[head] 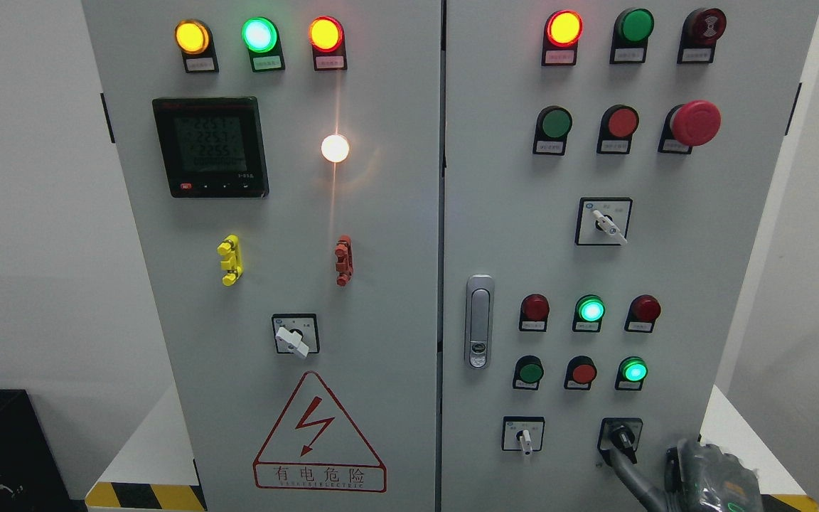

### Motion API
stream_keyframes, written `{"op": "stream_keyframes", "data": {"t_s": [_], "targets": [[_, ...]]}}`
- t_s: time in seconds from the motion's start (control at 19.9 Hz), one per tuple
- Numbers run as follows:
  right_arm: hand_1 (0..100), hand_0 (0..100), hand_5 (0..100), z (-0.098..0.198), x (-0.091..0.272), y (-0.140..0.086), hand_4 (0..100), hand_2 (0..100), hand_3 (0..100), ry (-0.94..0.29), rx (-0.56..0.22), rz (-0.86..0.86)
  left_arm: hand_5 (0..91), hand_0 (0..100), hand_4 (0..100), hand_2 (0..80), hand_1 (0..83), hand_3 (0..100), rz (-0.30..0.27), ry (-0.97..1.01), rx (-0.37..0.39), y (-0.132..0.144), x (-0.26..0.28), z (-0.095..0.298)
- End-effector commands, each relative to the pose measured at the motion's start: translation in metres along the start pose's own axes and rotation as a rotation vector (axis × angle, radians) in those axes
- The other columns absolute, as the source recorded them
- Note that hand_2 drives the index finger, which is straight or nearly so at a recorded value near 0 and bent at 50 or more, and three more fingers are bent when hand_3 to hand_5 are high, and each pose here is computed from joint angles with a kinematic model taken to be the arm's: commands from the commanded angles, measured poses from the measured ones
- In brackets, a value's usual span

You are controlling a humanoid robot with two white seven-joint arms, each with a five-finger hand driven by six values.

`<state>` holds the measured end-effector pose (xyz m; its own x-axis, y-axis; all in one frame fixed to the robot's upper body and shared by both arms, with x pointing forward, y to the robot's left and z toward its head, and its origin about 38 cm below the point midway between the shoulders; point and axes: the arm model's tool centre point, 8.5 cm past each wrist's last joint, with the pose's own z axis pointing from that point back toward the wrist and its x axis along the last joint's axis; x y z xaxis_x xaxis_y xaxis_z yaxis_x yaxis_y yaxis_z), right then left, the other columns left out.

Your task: Flip black knob to close circuit

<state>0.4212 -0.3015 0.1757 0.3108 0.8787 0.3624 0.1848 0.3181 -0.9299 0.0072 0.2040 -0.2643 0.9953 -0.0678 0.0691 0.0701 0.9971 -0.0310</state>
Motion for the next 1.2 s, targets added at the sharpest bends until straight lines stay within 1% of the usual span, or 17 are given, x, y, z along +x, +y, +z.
{"op": "stream_keyframes", "data": {"t_s": [0.0,1.15], "targets": [[0,0,92,-0.0009,-0.008,-0.0029,88,88,100,0.018,-0.009,0.002,0.0,12,0,0.0,55.6,0,0.002,-0.002,-0.002,-0.0012,-0.0057,0.0],[0,0,92,-0.0044,-0.0054,-0.0085,88,88,100,0.013,-0.02,-0.013,0.0,12,0,0.0,55.6,0,0.002,-0.002,-0.002,-0.0012,-0.0057,0.0]]}}
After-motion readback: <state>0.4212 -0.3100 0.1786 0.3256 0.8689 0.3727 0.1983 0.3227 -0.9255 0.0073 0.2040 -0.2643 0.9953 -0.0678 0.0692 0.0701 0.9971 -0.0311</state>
